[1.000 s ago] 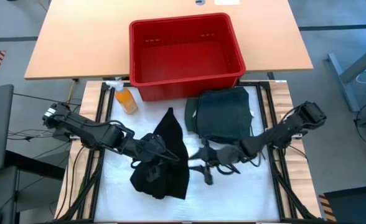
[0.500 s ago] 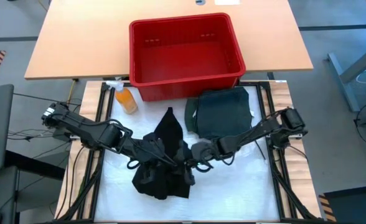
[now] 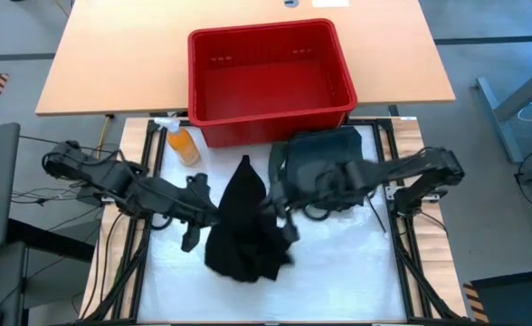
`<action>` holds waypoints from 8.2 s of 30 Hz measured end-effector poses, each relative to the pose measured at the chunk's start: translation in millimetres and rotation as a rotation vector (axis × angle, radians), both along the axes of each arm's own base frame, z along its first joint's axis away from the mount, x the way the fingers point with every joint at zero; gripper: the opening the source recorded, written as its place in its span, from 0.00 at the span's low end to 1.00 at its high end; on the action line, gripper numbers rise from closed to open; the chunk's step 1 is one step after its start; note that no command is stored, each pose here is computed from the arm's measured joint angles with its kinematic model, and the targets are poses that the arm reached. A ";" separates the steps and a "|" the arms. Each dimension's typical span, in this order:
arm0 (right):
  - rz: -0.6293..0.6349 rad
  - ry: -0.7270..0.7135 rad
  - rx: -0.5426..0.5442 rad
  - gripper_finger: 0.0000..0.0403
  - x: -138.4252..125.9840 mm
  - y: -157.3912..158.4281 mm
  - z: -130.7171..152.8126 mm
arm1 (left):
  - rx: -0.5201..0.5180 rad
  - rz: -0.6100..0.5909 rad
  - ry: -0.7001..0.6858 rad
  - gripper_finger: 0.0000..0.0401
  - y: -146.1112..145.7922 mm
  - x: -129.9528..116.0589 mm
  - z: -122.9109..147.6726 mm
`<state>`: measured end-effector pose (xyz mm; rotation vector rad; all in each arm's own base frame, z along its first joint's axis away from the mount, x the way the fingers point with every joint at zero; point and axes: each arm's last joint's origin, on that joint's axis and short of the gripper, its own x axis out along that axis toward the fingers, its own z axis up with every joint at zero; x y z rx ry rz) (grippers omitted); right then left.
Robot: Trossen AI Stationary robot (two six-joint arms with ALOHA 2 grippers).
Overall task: Fold Laundry from Bin
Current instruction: Fold the black shirt from the red laundry bin
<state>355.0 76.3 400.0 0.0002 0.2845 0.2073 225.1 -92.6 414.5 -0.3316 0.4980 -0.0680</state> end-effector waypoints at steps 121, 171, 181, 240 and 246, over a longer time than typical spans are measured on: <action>-0.590 1.258 0.361 0.08 -207.7 41.5 -59.9 | -0.310 -0.379 0.012 0.00 -111.2 41.7 -112.0; -0.267 0.761 0.146 0.35 78.7 -72.4 -262.0 | -0.467 -0.165 0.330 0.00 -146.0 13.9 -174.5; -0.562 0.491 -0.338 0.06 65.7 -82.9 -144.0 | -0.382 -0.191 0.320 0.00 -143.4 14.1 -176.7; -1.037 0.589 0.732 0.54 -81.9 59.8 -275.1 | -0.413 -0.275 0.350 0.00 -122.9 33.9 -175.2; -0.941 0.642 0.716 0.25 -75.9 63.0 -279.2 | -0.411 -0.264 0.352 0.00 -122.2 34.0 -175.6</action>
